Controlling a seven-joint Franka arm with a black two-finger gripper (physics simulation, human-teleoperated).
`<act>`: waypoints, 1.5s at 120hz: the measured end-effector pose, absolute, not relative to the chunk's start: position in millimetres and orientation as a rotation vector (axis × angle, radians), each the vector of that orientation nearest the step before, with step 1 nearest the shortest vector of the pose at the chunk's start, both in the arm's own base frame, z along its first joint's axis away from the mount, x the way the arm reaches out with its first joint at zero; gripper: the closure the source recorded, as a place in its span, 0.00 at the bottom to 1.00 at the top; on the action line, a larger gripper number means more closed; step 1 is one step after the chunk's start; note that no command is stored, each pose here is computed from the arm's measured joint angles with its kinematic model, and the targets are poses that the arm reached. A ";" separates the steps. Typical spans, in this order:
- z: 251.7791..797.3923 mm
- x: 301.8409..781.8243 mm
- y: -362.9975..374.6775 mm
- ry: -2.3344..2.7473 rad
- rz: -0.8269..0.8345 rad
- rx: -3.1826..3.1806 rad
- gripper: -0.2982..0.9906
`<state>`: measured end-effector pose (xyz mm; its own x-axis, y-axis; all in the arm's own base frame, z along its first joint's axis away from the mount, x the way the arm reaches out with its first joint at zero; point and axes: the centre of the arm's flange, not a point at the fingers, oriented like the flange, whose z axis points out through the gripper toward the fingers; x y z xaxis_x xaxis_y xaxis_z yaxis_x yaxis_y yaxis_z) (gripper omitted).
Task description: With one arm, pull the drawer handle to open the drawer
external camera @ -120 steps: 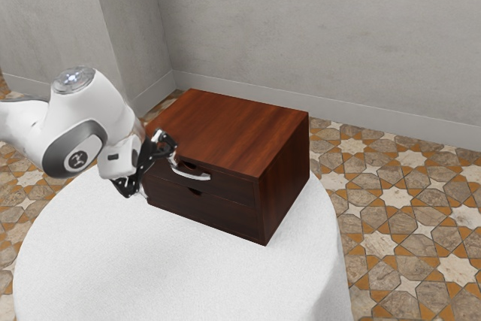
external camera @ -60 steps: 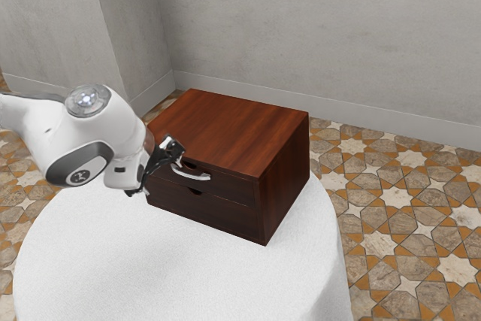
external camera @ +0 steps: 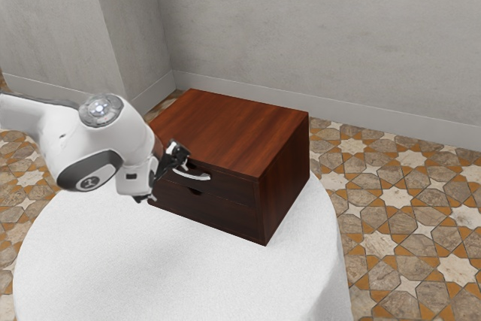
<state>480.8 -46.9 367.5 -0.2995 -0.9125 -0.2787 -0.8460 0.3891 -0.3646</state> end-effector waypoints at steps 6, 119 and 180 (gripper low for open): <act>365.9 480.8 -47.3 2.212 -0.209 -1.515 0.12; 364.7 410.3 -49.1 2.197 -0.293 -1.588 0.23; 360.6 386.3 -44.5 2.216 -0.220 -1.609 0.23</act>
<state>386.3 -44.5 360.6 -0.2639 -0.9393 -0.2193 -0.8777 0.3282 -0.3493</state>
